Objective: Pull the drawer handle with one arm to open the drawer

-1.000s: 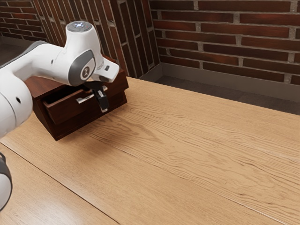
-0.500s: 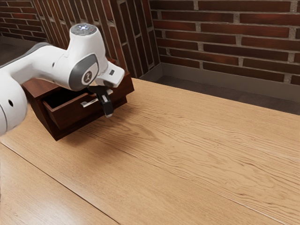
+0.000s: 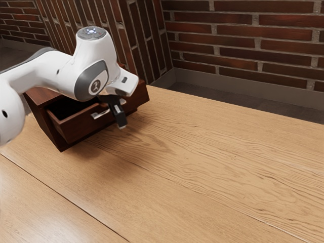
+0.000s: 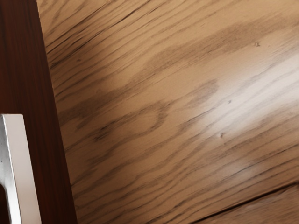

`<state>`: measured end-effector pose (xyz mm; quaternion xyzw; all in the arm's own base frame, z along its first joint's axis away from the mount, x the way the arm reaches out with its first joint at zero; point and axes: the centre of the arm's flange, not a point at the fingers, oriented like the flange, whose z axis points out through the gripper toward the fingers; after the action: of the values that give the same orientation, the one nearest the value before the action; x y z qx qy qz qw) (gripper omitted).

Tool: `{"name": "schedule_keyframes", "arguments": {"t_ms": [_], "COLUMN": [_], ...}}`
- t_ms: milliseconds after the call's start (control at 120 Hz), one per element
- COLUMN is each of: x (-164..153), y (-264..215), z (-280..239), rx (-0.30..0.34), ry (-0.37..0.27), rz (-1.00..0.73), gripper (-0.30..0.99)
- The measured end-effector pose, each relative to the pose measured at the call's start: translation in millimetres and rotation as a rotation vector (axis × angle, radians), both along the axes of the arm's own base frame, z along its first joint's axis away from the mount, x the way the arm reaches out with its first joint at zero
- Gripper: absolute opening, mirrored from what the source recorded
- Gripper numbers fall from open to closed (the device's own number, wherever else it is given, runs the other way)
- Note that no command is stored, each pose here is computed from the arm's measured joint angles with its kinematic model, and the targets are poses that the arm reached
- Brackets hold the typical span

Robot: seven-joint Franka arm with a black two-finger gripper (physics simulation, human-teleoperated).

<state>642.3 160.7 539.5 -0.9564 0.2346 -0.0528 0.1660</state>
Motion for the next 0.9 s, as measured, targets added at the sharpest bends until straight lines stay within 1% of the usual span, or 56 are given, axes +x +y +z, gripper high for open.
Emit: {"name": "schedule_keyframes", "arguments": {"t_ms": [258,325,467,525,642,667,700,783,900], "x": [-6.4,-6.1,-6.8,-9.1,-13.1,-14.9,-19.3,-30.7,-40.2], "y": [-17.8,-23.0,-33.3,-36.0,-40.3,-40.6,-40.2,-41.5,-50.8], "z": [-0.2,1.5,-0.9,-3.9,0.8,4.7,16.4,45.1,59.9], "rx": [-0.007,-0.011,-0.020,-0.024,-0.027,-0.026,-0.023,-0.018,-0.020], "ry": [0.001,-0.004,-0.004,0.000,-0.009,-0.016,-0.034,-0.078,-0.093], "rz": [-0.011,-0.013,-0.011,-0.008,-0.001,0.001,0.005,0.013,0.009], "gripper": [0.68,0.66,0.70,0.70,0.66,0.62,0.54,0.60,0.65]}}
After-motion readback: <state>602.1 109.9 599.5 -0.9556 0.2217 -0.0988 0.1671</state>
